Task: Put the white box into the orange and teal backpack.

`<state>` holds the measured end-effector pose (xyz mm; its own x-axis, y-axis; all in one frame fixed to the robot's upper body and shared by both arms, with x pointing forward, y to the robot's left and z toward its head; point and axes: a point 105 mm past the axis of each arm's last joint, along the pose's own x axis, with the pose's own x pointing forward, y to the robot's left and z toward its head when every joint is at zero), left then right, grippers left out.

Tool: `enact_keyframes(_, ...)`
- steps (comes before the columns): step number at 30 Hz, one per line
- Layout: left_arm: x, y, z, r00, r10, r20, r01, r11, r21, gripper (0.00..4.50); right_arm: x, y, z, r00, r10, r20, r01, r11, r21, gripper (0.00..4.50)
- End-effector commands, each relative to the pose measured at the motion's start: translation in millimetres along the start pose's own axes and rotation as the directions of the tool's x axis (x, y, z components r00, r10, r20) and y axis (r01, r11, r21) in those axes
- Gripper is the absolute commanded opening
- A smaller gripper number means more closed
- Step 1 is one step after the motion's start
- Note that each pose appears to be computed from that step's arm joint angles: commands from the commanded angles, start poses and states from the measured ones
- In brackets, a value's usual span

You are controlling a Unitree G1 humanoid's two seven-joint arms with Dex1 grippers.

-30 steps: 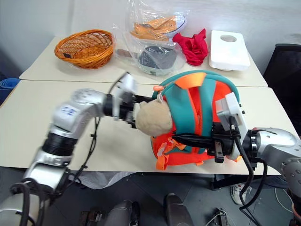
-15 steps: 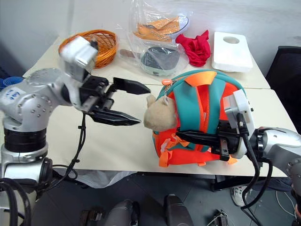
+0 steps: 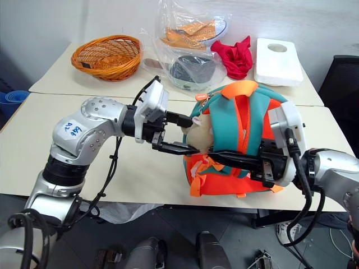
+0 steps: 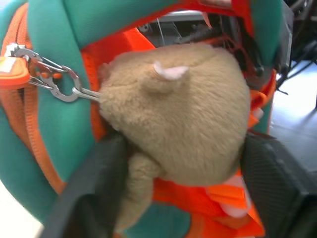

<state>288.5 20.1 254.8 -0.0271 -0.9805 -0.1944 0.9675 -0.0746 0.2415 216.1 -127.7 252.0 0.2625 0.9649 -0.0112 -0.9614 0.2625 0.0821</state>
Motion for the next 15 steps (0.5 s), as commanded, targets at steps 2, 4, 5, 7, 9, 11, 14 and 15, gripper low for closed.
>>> enact_keyframes(2,-6,7,11,0.998,0.038,0.041,-0.039,0.999,0.009,1.75,-2,6,8,1.0,0.012,0.013,-0.012,0.999,-0.041,0.0)
enact_keyframes(4,-9,10,12,0.997,0.051,0.049,-0.051,0.999,0.003,1.24,-3,6,8,1.0,0.005,0.01,-0.005,0.999,-0.049,0.0)
enact_keyframes(5,-11,11,12,0.997,0.056,0.054,-0.056,0.998,0.0,1.01,-3,5,8,1.0,0.001,0.009,0.0,0.999,-0.054,0.0)
enact_keyframes(7,-18,11,14,0.997,0.044,0.065,-0.044,0.999,-0.003,0.52,-8,0,10,1.0,-0.025,0.004,0.026,0.997,-0.072,0.0)
enact_keyframes(9,-34,20,16,0.995,0.078,0.059,-0.078,0.997,0.005,0.2,-18,-8,15,0.998,-0.063,0.02,0.065,0.995,-0.082,0.0)
enact_keyframes(11,-58,36,24,0.986,0.153,0.064,-0.154,0.988,0.008,0.07,-27,-10,20,0.996,-0.077,0.033,0.079,0.994,-0.081,0.0)
enact_keyframes(14,-98,49,41,0.972,0.209,0.104,-0.21,0.978,0.001,0.07,-36,-5,19,0.997,-0.069,0.04,0.072,0.995,-0.076,0.0)
enact_keyframes(15,-108,50,45,0.97,0.216,0.113,-0.218,0.976,0.004,0.07,-38,-4,18,0.997,-0.068,0.043,0.071,0.994,-0.083,0.0)
